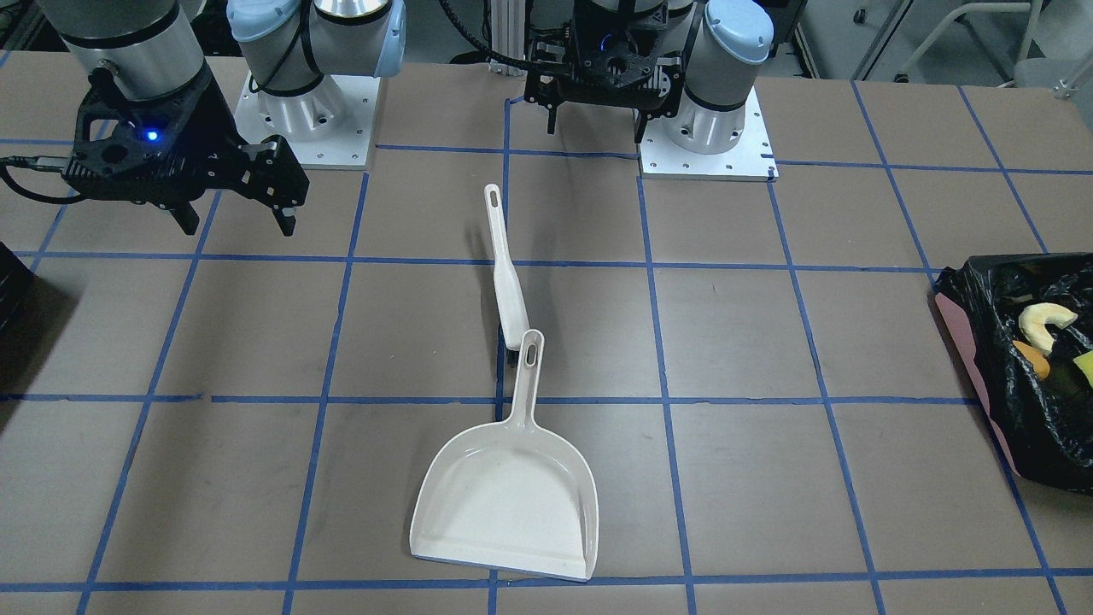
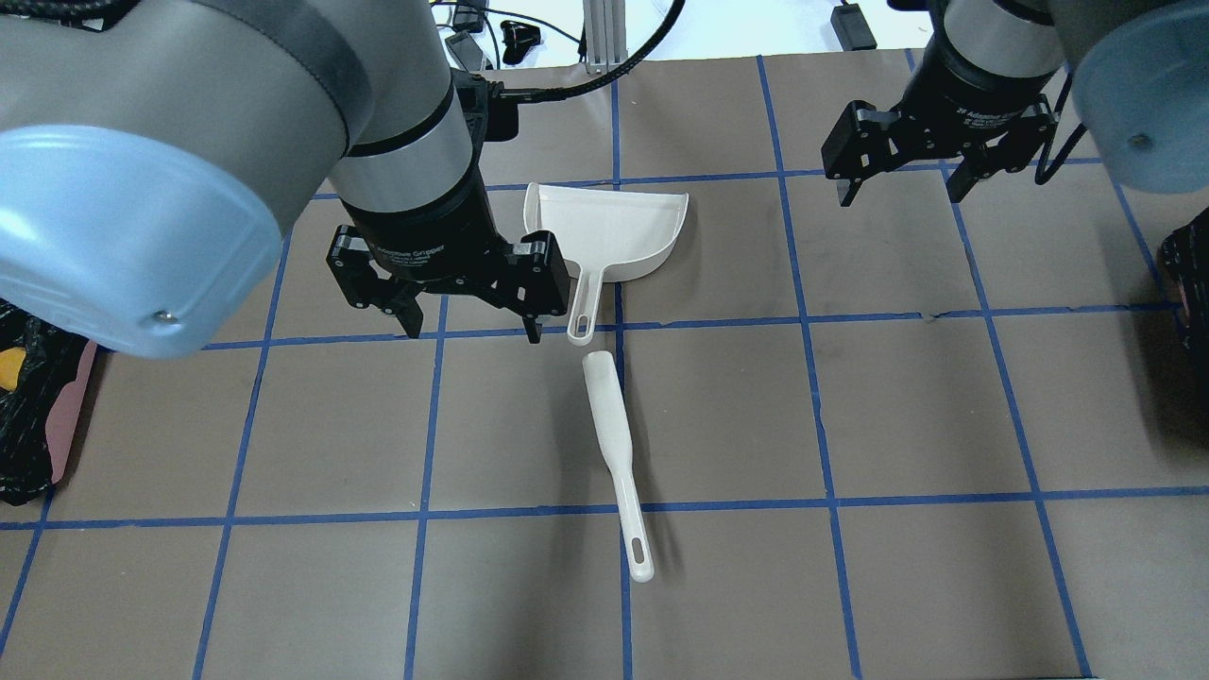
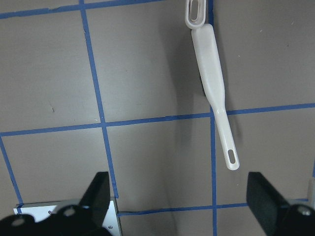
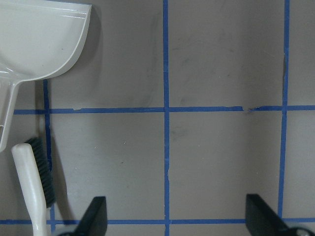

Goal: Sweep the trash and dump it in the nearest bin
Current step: 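Open the left gripper to release the dustpan handle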

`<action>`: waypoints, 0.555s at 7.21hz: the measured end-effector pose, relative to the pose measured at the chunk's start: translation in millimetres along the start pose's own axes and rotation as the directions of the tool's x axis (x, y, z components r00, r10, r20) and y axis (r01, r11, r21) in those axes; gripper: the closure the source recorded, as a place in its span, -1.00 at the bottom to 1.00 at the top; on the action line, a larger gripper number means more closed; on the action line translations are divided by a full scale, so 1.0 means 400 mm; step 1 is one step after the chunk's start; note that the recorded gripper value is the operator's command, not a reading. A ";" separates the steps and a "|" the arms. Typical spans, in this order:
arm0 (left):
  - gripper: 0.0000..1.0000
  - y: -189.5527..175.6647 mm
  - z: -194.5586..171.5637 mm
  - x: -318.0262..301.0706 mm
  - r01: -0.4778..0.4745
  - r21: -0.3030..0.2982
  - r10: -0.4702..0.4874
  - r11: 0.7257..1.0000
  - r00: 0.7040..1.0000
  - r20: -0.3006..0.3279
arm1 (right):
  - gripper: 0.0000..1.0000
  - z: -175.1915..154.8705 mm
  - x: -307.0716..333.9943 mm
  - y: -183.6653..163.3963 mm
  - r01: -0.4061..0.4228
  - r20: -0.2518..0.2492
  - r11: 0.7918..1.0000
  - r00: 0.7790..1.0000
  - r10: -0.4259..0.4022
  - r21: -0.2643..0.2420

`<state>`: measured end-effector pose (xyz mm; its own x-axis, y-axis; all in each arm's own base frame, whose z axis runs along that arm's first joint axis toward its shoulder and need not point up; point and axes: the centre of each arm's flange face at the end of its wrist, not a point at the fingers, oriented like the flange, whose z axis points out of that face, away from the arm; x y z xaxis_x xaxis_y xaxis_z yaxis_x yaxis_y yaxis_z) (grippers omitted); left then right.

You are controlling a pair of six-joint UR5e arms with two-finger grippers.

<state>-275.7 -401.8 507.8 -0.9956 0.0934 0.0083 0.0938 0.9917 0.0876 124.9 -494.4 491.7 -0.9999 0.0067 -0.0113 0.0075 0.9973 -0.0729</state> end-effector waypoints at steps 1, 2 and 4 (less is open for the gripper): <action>-1.00 0.000 0.000 0.000 -0.002 0.000 0.002 1.000 1.000 0.000 | -1.00 -0.001 0.000 0.000 0.000 0.000 1.000 1.000 0.000 0.001; -1.00 -0.001 0.000 -0.001 -0.003 -0.001 0.003 1.000 1.000 0.000 | -1.00 -0.001 0.000 0.000 0.000 0.000 1.000 1.000 0.000 0.001; -1.00 -0.003 0.001 -0.001 -0.006 0.001 0.006 1.000 1.000 -0.001 | -1.00 -0.001 0.000 0.000 0.000 0.000 1.000 1.000 0.000 0.001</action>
<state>-275.3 -403.2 507.3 -0.9950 0.0996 0.0096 0.1000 0.9912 0.0864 124.9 -494.5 492.2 -0.9999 0.0068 -0.0113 0.0076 0.9972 -0.0739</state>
